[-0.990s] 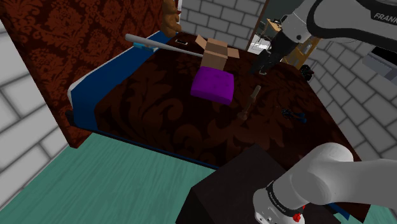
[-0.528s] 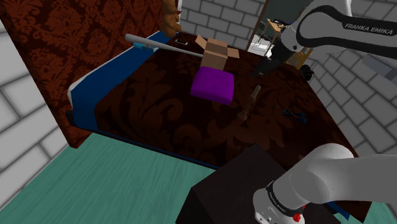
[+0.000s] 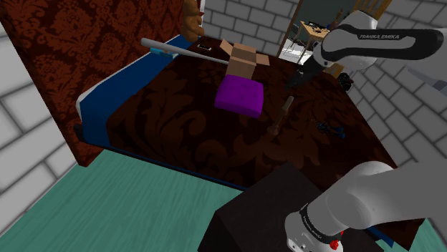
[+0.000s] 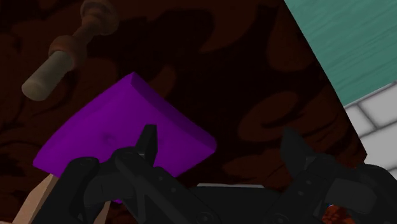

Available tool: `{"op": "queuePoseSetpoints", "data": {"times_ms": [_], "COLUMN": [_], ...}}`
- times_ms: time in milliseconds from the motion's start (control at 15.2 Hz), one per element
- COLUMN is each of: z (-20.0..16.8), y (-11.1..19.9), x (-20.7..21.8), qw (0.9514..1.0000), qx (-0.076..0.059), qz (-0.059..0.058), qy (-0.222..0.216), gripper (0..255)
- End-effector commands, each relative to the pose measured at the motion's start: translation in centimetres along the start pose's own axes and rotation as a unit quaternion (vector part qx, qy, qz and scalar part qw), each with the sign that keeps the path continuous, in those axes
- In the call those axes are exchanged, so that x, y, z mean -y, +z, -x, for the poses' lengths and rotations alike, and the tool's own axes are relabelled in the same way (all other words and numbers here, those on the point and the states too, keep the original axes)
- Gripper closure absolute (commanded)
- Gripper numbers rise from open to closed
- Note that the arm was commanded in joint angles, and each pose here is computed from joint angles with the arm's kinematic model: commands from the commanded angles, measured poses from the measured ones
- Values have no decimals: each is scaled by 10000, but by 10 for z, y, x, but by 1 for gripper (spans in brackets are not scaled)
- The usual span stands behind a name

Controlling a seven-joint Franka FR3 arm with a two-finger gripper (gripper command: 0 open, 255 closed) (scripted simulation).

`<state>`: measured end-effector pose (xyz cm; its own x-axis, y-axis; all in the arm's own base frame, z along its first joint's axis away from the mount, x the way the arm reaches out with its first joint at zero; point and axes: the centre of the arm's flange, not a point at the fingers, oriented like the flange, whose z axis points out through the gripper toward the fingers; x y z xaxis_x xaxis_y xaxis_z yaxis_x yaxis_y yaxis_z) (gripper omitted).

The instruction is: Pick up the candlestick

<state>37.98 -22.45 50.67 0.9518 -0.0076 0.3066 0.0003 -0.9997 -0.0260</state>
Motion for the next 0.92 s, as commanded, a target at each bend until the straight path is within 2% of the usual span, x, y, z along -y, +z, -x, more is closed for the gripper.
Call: {"op": "queuePoseSetpoints", "data": {"times_ms": [0,858], "z": [0,-17], "y": [15,99], "x": [-23,-167], "qw": [10000,9997], "qx": [-27,-202], "qz": [27,139], "qy": [-3,32], "gripper": [0,0]}}
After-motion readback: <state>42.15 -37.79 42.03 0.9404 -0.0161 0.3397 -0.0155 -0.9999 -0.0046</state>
